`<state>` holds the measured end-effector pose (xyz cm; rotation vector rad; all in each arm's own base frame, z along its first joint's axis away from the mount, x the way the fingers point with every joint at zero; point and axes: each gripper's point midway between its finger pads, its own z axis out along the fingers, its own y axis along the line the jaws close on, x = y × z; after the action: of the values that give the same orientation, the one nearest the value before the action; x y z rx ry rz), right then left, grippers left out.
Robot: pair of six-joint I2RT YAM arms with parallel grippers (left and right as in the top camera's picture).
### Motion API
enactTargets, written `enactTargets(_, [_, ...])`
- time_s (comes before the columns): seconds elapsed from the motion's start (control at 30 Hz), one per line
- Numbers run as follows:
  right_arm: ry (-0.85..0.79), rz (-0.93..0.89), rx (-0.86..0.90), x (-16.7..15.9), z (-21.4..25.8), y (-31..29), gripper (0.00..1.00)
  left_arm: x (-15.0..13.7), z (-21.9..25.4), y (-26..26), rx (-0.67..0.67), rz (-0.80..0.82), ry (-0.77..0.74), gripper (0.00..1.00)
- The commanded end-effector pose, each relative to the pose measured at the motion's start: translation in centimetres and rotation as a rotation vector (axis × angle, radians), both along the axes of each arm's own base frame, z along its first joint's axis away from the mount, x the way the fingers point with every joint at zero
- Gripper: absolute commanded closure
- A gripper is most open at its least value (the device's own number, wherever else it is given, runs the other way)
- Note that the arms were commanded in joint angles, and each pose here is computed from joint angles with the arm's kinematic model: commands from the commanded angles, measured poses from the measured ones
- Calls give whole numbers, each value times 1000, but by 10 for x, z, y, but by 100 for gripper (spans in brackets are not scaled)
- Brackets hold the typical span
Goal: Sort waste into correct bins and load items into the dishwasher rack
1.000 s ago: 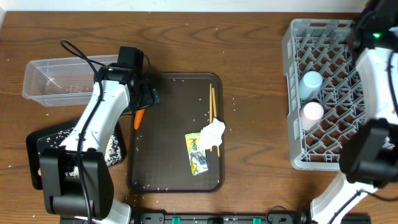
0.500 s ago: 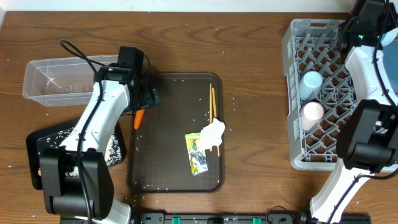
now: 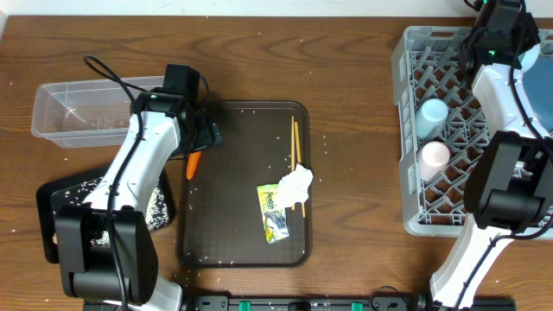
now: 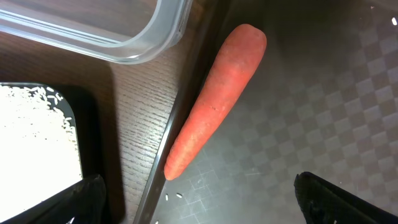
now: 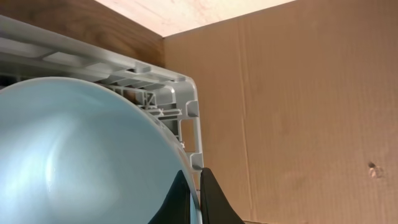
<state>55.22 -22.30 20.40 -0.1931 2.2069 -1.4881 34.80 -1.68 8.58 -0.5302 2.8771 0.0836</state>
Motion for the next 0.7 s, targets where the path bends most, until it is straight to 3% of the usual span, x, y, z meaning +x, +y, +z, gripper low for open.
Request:
enactTargets(0.0, [24, 14, 12, 8, -21, 12, 99, -1, 2, 3, 15, -7, -3, 2])
enactTargets(0.67, [125, 141, 29, 24, -55, 79, 99, -1, 2, 3, 15, -7, -3, 2])
